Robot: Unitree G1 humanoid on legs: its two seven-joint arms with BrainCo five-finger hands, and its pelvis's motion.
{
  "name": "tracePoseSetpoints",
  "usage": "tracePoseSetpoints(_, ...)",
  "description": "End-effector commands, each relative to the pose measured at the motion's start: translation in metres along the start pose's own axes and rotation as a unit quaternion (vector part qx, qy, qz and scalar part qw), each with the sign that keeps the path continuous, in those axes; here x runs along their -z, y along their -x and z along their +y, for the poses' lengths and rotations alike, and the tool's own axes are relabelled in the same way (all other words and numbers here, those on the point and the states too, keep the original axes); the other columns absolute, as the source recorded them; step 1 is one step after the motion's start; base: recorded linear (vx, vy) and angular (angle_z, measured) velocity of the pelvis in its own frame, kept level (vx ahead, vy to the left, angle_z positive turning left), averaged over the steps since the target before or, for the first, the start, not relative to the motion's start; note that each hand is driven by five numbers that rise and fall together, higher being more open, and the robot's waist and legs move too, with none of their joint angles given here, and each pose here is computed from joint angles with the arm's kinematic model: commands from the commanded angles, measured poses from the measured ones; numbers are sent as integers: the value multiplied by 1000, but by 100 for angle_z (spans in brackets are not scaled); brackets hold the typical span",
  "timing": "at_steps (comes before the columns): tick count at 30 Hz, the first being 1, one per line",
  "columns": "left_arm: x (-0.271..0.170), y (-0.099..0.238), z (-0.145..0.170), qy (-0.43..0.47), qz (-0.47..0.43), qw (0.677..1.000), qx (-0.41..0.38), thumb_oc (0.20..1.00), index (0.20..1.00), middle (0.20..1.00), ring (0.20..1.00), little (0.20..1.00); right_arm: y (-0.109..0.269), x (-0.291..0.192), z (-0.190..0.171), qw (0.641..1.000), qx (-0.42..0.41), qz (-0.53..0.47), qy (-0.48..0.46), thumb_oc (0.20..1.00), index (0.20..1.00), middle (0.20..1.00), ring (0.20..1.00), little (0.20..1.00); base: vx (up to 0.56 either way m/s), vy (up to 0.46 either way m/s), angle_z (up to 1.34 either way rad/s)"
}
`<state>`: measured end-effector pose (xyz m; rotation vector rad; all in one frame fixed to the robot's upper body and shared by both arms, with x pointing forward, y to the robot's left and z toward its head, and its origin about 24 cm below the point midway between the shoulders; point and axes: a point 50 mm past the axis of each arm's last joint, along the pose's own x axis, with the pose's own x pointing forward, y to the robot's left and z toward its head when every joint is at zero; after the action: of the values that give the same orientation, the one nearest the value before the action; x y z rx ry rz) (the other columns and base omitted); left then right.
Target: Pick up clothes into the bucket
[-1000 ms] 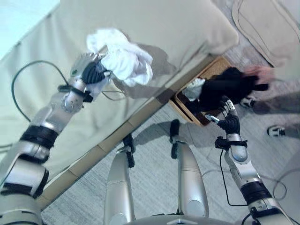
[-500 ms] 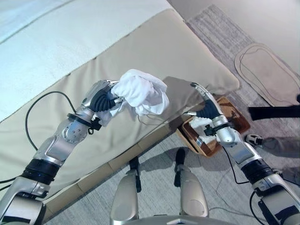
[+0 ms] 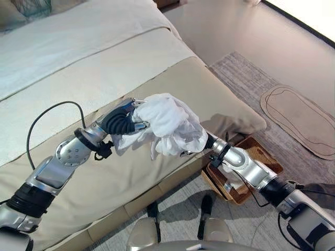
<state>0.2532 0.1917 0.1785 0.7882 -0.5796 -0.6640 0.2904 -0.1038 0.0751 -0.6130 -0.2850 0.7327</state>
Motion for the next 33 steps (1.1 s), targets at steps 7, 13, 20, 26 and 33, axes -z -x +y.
tracePoseSetpoints(7,-34,2,-4,92,-105,990,36,200,200,200,200,200,-12,-31,16,984,21,-96,-149,1000,1000,1000,1000,1000,27,1,-1)
tracePoseSetpoints(13,-39,0,-8,142,-132,980,50,200,200,200,200,200,-20,-35,33,965,9,-110,-239,200,200,200,200,200,0,0,0)
tracePoseSetpoints(20,-29,5,-20,201,-122,971,36,200,200,200,200,200,-11,-22,46,924,45,-98,-367,200,200,200,200,200,5,0,0)
tracePoseSetpoints(26,-17,12,-34,240,-100,966,10,200,200,200,200,200,3,-9,48,903,80,-84,-414,200,200,200,200,200,3,0,-1)
tracePoseSetpoints(33,1,25,-54,256,-46,964,-59,1000,1000,1000,1000,1000,31,14,52,862,141,-54,-484,200,200,200,200,200,4,0,-1)
